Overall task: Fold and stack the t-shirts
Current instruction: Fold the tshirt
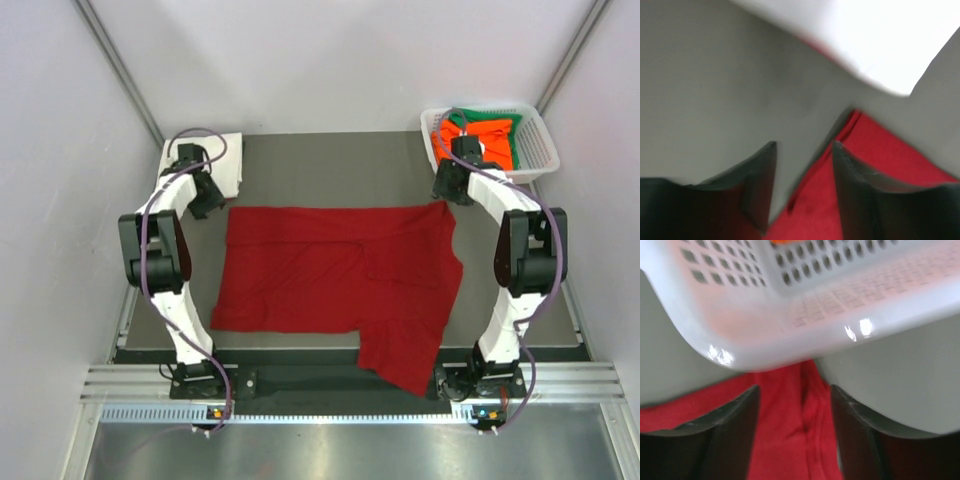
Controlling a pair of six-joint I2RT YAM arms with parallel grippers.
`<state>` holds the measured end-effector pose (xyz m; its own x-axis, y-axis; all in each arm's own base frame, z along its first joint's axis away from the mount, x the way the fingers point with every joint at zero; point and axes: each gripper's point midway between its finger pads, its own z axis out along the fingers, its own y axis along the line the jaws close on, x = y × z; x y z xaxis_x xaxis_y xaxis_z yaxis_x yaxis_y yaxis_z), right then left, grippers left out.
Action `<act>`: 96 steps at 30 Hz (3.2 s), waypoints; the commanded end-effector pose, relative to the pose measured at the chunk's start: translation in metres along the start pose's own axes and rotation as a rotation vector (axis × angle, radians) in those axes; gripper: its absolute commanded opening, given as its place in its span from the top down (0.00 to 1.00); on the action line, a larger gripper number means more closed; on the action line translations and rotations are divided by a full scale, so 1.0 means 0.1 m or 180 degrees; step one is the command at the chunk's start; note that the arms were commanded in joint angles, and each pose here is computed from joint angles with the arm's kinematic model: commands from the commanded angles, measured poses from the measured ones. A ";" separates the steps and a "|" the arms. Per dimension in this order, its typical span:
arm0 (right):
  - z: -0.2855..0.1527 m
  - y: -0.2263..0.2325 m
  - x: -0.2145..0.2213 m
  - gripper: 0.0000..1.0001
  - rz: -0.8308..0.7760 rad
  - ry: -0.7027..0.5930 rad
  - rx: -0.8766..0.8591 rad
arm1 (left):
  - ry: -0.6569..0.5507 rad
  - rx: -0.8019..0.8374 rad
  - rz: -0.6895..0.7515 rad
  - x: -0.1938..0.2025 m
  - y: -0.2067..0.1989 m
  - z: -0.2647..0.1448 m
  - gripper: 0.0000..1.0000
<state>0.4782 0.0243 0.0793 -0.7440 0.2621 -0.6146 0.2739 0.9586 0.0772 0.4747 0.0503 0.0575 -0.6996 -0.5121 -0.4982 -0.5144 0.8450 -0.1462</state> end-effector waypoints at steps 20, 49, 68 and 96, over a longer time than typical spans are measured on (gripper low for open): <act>-1.56 0.34 1.21 0.27 -0.0274 0.0761 -0.0692 | 0.1101 -0.0635 -0.0911 2.15 1.04 -1.68 0.61; -1.81 0.44 1.74 0.26 -0.0463 0.1078 -0.1152 | 0.1075 -0.1082 -0.1193 2.28 1.29 -1.76 0.56; -1.96 0.38 1.81 0.25 -0.0347 0.1051 -0.1190 | 0.1580 -0.1441 -0.1452 2.63 1.32 -1.58 0.59; -2.26 -0.26 3.12 0.37 0.0185 0.2333 -0.0576 | 0.1563 -0.1373 -0.1307 2.72 1.35 -1.33 0.90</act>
<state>0.1121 0.1065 0.0636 -0.9738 0.2242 0.0380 0.2259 0.9347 0.2743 0.1483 0.0025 0.0131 -0.4878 -0.8730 -0.0060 -0.8594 0.4790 0.1789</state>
